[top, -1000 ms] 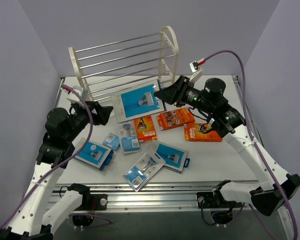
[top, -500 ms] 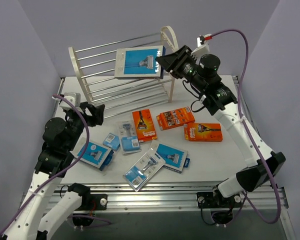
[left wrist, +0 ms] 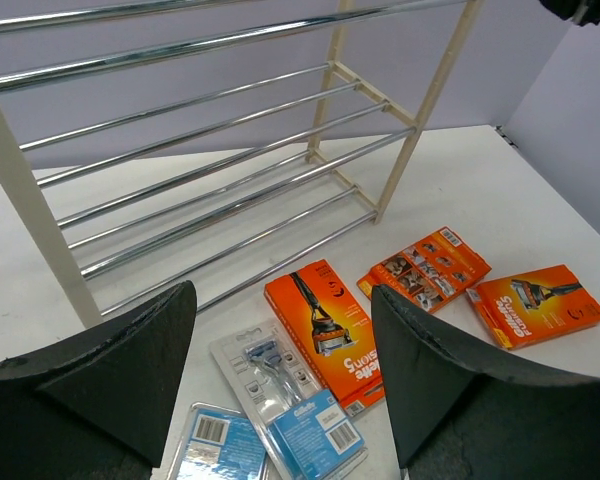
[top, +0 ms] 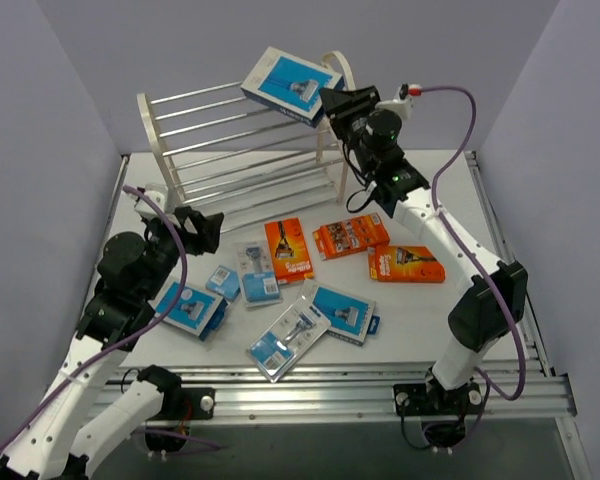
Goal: Place and organize the shaving razors onto the shelf
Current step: Place the shaving razor onto shelf
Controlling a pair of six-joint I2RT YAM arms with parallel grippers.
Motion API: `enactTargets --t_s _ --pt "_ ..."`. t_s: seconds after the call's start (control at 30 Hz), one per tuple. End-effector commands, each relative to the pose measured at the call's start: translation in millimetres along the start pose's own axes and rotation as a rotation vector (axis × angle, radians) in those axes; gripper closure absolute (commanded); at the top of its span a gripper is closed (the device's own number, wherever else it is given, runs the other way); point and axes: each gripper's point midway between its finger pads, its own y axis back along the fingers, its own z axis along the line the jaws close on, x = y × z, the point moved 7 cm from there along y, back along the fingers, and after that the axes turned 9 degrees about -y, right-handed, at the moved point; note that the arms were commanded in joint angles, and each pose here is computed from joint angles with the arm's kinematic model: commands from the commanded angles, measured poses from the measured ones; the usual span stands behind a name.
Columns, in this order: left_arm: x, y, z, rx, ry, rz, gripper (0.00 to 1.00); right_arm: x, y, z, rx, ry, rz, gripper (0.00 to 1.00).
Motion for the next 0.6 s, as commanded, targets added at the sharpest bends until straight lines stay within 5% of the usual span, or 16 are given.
enactTargets --t_s 0.0,0.57 --pt "-7 1 -4 0.002 0.010 -0.026 0.21 -15 -5 39 -0.137 -0.150 -0.188 1.00" --pt "-1 -1 -17 0.035 0.002 0.004 0.20 6 -23 -5 0.007 -0.257 -0.492 1.00"
